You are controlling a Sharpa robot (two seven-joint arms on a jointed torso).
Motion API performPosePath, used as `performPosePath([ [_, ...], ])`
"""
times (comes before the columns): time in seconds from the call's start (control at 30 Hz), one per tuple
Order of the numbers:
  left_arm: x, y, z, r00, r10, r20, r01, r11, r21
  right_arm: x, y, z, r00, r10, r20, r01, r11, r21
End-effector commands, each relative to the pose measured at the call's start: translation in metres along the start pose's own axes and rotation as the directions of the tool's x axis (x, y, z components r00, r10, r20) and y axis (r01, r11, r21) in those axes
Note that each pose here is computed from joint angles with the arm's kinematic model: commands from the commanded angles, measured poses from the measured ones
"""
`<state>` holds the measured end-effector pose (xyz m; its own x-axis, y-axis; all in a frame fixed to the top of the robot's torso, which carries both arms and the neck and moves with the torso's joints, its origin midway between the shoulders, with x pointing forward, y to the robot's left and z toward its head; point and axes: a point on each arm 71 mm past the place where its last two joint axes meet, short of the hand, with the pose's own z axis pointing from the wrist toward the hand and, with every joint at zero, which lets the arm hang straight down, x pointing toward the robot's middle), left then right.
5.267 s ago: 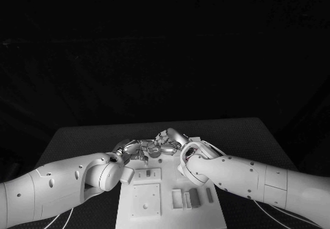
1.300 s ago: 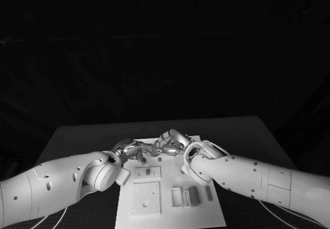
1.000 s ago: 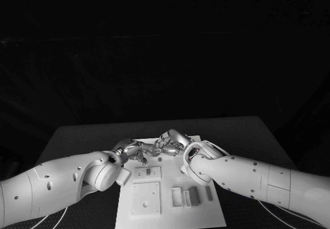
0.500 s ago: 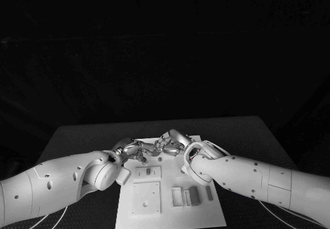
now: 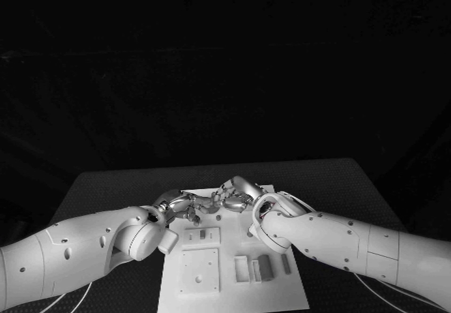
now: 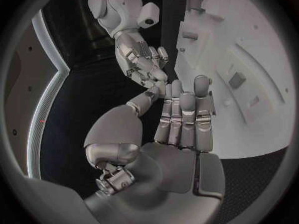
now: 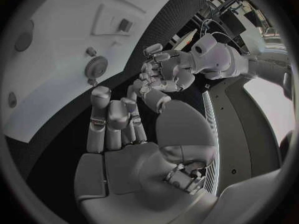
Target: Assemble the parts on the task board
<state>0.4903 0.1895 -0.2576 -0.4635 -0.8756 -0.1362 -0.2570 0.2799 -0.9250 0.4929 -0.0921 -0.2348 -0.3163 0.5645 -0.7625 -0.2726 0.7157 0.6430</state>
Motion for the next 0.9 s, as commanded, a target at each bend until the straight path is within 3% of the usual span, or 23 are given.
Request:
performPosePath([
  [0.03,-0.0030,0.0015,-0.0004,0.999,0.048,0.007,-0.047,0.999,-0.018,-0.004,-0.006,-0.001,1.000,-0.009,0.009,0.009,1.000,0.005],
  [0.4,-0.0253,0.0139,-0.0057,0.951,0.303,0.062,-0.291,0.944,-0.153,-0.022,-0.029,-0.008,0.999,-0.032,0.044,0.029,0.998,0.047],
  [0.57,-0.0294,0.0169,-0.0079,0.921,0.387,0.054,-0.371,0.909,-0.189,-0.031,-0.035,-0.009,0.998,-0.033,0.060,0.029,0.998,0.056],
  [0.9,-0.0262,0.0171,-0.0119,0.748,0.663,0.041,-0.637,0.733,-0.237,-0.050,-0.039,-0.011,0.995,-0.027,0.094,0.021,0.998,0.062],
])
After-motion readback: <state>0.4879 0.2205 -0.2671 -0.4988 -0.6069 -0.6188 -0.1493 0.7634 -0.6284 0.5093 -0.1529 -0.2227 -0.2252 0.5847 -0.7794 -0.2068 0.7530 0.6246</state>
